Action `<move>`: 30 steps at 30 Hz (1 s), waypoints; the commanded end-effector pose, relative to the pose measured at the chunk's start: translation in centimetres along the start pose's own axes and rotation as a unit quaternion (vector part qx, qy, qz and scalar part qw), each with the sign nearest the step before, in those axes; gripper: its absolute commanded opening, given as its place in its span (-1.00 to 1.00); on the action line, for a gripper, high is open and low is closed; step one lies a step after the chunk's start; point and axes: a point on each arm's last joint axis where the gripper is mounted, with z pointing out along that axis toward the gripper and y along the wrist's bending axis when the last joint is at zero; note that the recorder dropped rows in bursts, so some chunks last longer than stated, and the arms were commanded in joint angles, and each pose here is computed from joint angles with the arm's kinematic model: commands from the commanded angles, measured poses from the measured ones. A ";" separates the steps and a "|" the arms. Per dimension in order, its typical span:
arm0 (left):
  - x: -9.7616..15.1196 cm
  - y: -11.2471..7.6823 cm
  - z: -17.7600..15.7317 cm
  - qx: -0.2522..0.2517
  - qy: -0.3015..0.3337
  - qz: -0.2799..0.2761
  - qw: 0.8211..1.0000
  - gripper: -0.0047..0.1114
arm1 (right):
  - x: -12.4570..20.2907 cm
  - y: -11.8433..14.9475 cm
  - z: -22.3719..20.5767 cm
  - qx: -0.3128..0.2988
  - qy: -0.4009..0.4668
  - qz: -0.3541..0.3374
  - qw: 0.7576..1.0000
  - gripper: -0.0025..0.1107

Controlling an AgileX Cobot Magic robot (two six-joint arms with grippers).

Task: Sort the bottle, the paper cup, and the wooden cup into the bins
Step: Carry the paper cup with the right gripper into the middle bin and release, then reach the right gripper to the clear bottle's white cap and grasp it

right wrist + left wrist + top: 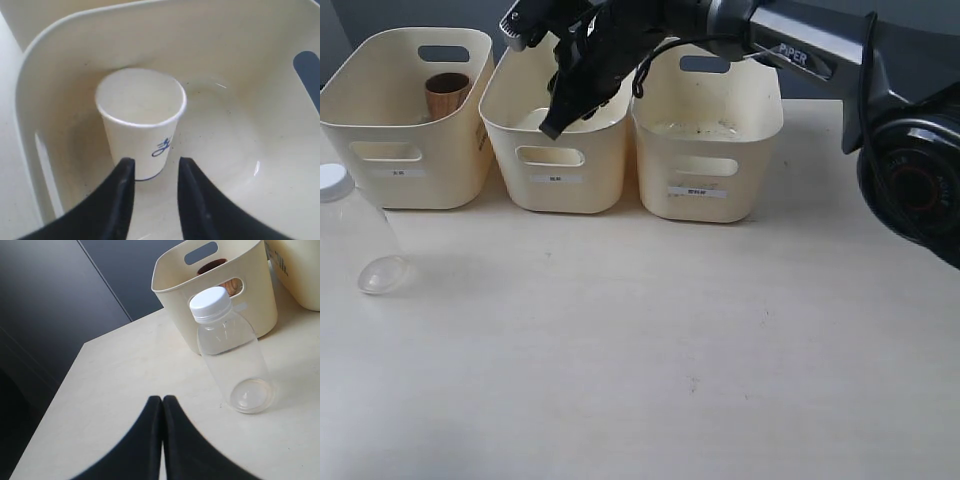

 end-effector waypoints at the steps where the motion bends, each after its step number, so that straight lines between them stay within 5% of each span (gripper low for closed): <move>1: 0.0 -0.1 0.0 0.003 -0.005 -0.005 1.000 -0.92 | -1.3 -0.5 -1.9 0.010 -0.035 0.014 0.999 -0.42; 8: 0.0 -0.1 0.0 0.003 -0.005 -0.005 1.000 -0.92 | -5.6 2.2 -6.4 -0.034 -0.133 -0.004 0.991 -0.40; 13: 0.0 -0.1 0.0 0.003 -0.005 -0.005 1.000 -0.92 | -8.3 6.4 -7.5 -0.063 -0.169 -0.046 0.983 0.24; 20: 0.0 -0.1 0.0 0.003 -0.005 -0.005 1.000 -0.92 | -10.5 12.9 -6.5 -0.128 -0.204 -0.107 0.965 0.20; 26: 0.0 -0.1 0.0 0.003 -0.005 -0.005 1.000 -0.92 | -9.0 15.0 -3.4 -0.227 -0.193 -0.112 0.948 0.20; 30: 0.0 -0.1 0.0 0.003 -0.005 -0.005 1.000 -0.92 | -8.7 14.9 -1.9 -0.228 -0.212 -0.109 0.944 0.20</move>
